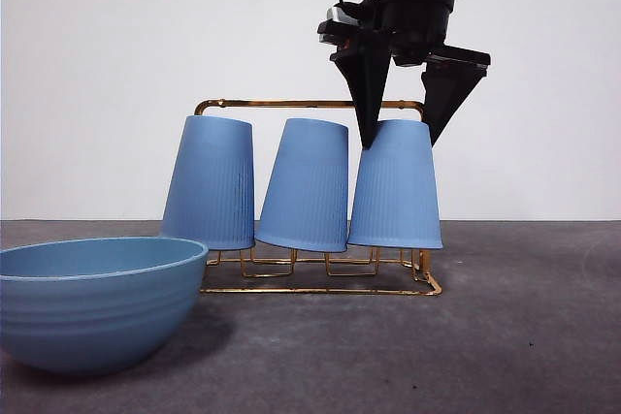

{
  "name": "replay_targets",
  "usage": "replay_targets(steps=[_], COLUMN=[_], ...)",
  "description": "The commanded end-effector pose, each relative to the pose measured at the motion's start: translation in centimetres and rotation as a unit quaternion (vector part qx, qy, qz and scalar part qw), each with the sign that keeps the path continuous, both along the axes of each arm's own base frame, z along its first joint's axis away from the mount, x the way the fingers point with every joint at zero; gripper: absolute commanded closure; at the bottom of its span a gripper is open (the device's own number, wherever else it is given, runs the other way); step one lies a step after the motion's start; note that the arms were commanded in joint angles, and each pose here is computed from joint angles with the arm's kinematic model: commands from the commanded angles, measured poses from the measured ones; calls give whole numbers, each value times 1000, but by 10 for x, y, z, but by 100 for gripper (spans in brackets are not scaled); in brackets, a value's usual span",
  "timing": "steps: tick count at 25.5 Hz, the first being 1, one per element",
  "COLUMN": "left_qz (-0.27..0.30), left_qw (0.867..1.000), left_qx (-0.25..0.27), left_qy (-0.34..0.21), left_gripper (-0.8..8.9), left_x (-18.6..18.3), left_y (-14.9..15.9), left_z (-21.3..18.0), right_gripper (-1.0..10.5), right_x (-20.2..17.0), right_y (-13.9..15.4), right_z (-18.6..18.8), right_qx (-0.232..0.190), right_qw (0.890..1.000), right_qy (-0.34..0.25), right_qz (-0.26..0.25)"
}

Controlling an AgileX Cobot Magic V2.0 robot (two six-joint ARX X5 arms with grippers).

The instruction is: Right arm lift cup from the cupboard, then place it on the right of the bowl

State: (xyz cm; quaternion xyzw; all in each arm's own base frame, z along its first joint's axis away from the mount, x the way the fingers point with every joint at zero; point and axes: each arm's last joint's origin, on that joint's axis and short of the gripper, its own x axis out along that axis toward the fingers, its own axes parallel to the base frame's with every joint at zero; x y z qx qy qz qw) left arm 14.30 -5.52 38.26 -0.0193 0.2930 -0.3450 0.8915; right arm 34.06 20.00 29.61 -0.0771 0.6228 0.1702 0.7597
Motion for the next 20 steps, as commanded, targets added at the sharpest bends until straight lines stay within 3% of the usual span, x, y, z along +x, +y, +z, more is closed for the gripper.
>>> replay_targets(steps=[1,20], left_qz=[-4,-11], left_qw=[1000,1000], left_qx=[-5,-6], left_qy=[-10,-8], left_gripper=[284,284], left_x=[1,0], left_y=[-1,-3], left_z=[5,5], right_gripper=[719,721], right_x=[3,-52], right_y=[6,-27], right_z=[-1,90], right_qx=[1,47], right_qw=[1000,993], right_qy=[0,-103], right_qz=[6,-12])
